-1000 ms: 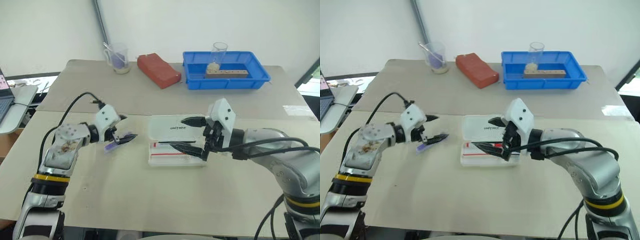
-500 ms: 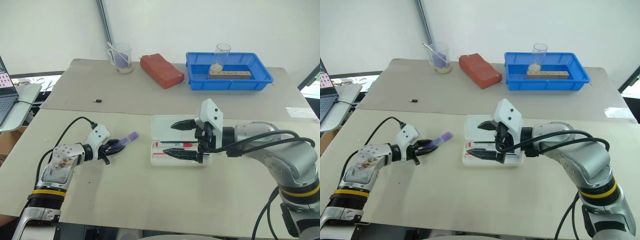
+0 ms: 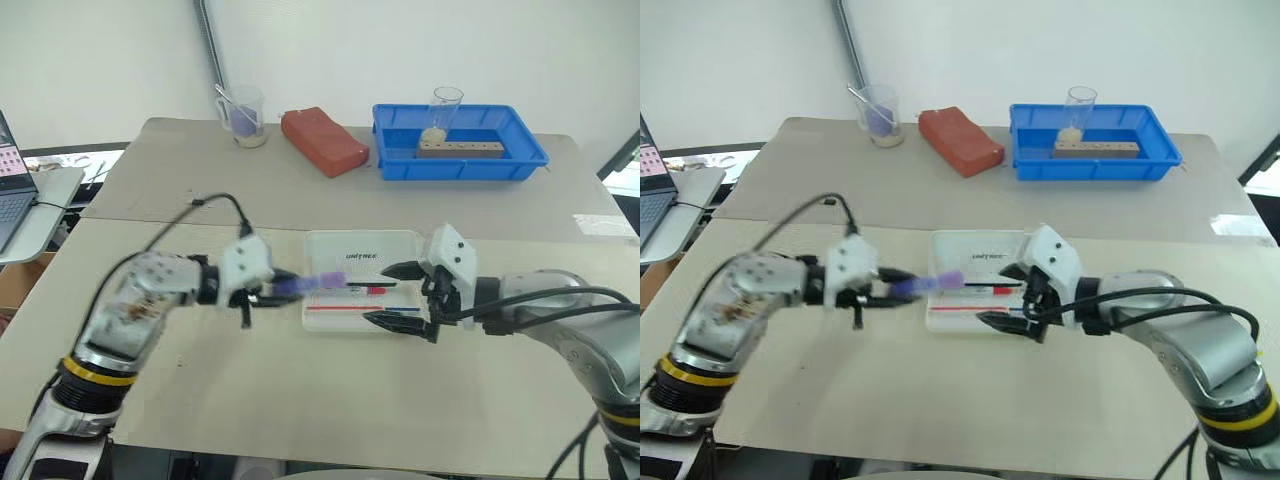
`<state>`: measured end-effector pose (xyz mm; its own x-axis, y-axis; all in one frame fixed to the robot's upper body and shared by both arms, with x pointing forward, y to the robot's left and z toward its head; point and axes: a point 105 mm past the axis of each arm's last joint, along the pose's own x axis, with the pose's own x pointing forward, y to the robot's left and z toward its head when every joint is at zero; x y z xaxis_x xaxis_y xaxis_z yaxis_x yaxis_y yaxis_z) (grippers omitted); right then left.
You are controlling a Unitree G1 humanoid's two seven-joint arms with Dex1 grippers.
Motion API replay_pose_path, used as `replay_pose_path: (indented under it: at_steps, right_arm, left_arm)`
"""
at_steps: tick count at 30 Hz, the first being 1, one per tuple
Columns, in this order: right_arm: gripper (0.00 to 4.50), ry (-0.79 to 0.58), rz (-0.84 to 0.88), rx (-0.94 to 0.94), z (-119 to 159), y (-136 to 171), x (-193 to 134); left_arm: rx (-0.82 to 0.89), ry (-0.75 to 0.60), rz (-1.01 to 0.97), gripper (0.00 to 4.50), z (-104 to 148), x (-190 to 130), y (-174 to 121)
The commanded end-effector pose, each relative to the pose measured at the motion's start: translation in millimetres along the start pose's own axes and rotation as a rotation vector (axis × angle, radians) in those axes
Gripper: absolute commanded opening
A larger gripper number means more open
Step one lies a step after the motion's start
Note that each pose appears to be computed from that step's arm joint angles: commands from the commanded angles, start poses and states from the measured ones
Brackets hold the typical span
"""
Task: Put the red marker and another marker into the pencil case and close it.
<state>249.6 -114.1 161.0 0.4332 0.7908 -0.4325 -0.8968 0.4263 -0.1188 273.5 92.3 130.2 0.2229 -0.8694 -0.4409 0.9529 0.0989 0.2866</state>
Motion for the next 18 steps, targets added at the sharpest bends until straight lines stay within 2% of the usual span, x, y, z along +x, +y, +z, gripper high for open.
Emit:
replay_pose_path:
  at_steps: [1, 7, 18]
  right_arm:
    - [4.5, -0.02, -0.056, -0.048, 6, -1, -12]
    - [4.5, -0.006, -0.115, -0.009, -6, 0, -18]
    - [4.5, -0.004, -0.179, 0.019, -12, -1, -25]
  left_arm:
    - [0.088, -0.018, -0.013, 0.94, 13, 15, 2]
    - [0.134, 0.002, -0.027, 0.94, 8, 44, 10]
    - [0.109, 0.009, -0.071, 0.94, 3, 51, 0]
